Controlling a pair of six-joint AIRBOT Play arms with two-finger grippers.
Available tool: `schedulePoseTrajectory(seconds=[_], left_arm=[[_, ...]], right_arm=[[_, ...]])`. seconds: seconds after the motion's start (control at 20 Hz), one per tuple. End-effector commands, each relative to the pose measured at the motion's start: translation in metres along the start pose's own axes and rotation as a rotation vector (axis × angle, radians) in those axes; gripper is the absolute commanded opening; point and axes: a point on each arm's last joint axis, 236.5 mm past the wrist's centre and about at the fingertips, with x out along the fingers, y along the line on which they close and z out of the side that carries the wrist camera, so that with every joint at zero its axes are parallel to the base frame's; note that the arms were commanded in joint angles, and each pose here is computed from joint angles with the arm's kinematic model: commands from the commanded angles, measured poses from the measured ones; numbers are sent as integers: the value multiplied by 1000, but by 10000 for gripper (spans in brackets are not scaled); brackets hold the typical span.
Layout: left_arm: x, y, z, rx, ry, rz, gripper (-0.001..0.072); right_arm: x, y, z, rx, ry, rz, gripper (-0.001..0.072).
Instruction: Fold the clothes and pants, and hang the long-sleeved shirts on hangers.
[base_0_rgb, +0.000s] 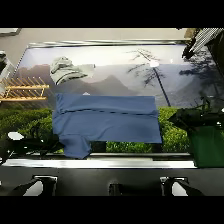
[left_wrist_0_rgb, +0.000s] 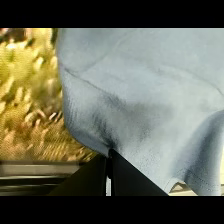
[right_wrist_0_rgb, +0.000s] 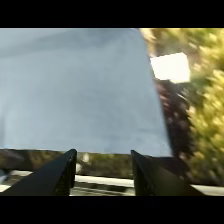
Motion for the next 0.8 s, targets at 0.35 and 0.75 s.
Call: schedulePoseTrajectory(seconds=[0.35, 0.75], left_arm=[[0, -1, -2, 0, 7, -3, 16], [-2, -2, 1, 3, 1, -4, 16]], right_arm=[[73, -65, -41, 87, 202, -80, 496], [106, -67, -73, 137, 227, -13, 493]])
